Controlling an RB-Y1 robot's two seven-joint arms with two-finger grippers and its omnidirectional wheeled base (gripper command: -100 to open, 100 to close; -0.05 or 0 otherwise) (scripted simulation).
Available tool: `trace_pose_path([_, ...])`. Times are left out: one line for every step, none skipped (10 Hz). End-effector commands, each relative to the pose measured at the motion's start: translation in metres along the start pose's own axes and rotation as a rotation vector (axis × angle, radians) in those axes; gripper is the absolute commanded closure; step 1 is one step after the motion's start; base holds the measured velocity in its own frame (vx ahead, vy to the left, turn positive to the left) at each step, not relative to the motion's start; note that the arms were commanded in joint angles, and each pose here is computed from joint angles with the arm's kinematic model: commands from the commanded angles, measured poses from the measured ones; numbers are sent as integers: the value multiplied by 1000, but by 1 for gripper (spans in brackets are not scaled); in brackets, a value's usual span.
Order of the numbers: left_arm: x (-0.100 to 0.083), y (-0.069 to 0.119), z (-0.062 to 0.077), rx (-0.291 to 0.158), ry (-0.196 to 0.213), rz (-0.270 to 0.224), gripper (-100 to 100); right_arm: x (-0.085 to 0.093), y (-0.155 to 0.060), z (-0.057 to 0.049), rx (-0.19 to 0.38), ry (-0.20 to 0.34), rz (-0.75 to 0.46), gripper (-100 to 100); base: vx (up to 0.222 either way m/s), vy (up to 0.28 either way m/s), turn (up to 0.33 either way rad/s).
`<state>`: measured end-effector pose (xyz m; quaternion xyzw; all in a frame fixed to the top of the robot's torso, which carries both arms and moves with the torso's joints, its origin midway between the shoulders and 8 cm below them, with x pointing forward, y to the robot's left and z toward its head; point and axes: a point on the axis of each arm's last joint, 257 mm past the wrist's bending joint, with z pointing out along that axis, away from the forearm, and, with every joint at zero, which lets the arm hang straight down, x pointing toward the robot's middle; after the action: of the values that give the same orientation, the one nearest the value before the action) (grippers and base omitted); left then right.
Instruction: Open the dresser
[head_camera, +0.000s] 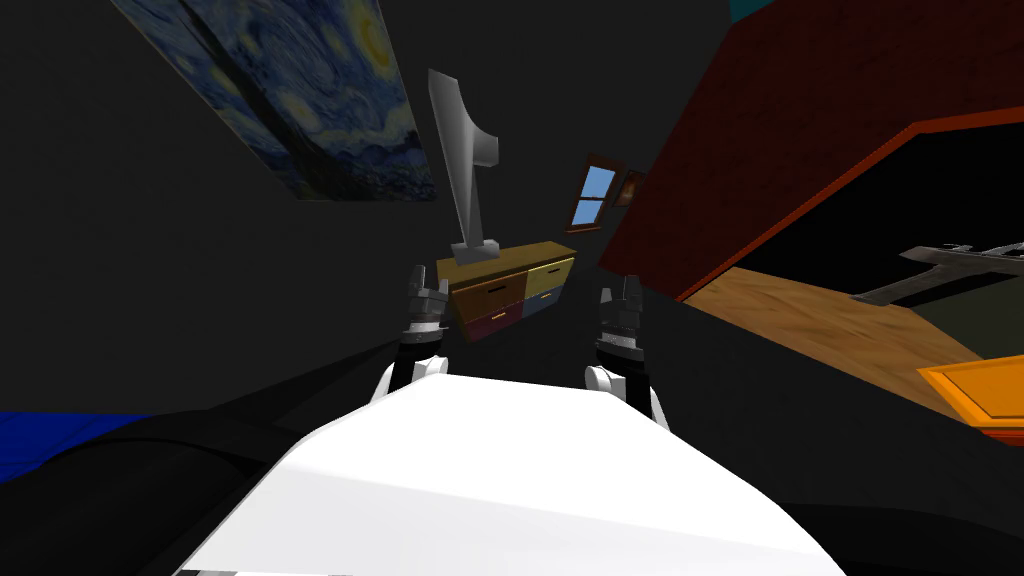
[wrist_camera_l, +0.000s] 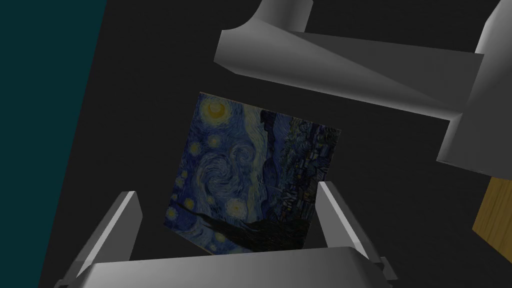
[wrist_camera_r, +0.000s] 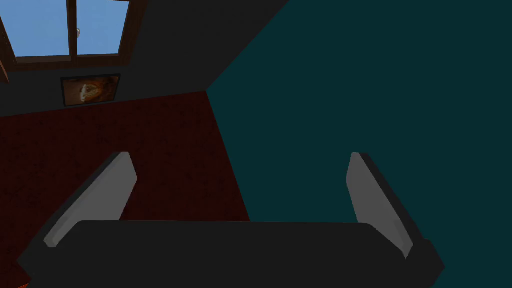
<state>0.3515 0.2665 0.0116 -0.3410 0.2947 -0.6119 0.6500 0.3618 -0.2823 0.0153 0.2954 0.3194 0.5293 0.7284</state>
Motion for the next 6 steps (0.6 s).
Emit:
trace_pose_path([0, 0, 0, 0, 0, 0, 0, 0, 0, 0, 0, 0, 0, 0, 0, 0, 0])
trace_pose_path([0, 0, 0, 0, 0, 0, 0, 0, 0, 0, 0, 0, 0, 0, 0, 0, 0])
trace_pose_path([0, 0, 0, 0, 0, 0, 0, 0, 0, 0, 0, 0, 0, 0, 0, 0, 0])
trace_pose_path([0, 0, 0, 0, 0, 0, 0, 0, 0, 0, 0, 0, 0, 0, 0, 0, 0])
trace_pose_path([0, 0, 0, 0, 0, 0, 0, 0, 0, 0, 0, 0, 0, 0, 0, 0, 0])
trace_pose_path([0, 0, 0, 0, 0, 0, 0, 0, 0, 0, 0, 0, 0, 0, 0, 0, 0])
